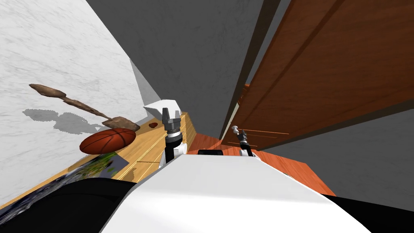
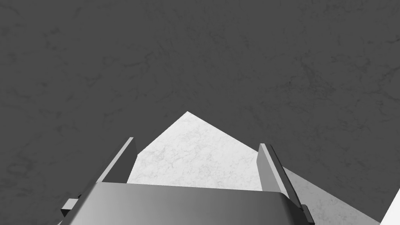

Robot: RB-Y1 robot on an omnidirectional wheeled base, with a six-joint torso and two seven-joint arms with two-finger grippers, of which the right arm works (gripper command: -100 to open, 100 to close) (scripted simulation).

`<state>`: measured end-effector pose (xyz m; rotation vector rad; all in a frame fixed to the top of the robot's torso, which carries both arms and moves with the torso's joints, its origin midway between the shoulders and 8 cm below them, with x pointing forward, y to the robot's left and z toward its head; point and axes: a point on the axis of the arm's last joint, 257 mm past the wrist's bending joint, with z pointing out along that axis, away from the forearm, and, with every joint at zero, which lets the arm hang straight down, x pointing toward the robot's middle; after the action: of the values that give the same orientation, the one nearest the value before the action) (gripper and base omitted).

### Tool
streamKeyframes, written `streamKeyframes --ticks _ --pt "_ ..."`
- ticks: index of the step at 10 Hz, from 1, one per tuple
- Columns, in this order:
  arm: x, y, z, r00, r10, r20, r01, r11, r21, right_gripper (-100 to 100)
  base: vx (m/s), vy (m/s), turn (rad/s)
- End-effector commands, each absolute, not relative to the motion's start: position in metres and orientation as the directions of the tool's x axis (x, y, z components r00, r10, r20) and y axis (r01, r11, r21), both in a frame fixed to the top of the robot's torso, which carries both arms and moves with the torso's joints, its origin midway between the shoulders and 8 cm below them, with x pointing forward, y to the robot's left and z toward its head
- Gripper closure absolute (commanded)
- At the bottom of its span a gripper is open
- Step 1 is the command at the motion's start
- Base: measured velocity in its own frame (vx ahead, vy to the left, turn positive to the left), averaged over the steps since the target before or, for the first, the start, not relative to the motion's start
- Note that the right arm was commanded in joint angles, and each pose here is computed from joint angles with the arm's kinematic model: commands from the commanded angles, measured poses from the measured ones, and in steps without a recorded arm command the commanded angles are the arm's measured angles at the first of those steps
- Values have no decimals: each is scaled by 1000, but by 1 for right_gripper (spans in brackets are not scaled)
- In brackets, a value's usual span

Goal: Pull the door open

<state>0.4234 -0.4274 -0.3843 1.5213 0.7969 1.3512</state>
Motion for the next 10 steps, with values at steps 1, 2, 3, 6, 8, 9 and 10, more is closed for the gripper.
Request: streamKeyframes --ticks 1,2,3,6,8,9,10 --pt "426 -413 -390 176 875 451 -109 -438 892 -100 -106 7 112" --pt "426 -413 -390 175 873 456 -110 -443 890 -100 -72 20 55" --pt "428 -411 -390 174 849 499 -122 -484 867 -100 -50 14 62" --pt "430 -408 -389 168 792 587 -147 -569 809 -100 -60 -3 43" --pt "432 -406 -389 164 758 631 -161 -611 775 -100 -68 -18 54" --pt "433 -405 -389 160 722 673 -174 -650 739 -100 -61 -17 43" --pt "435 -403 -389 157 691 705 -186 -681 709 -100 -85 -20 99"
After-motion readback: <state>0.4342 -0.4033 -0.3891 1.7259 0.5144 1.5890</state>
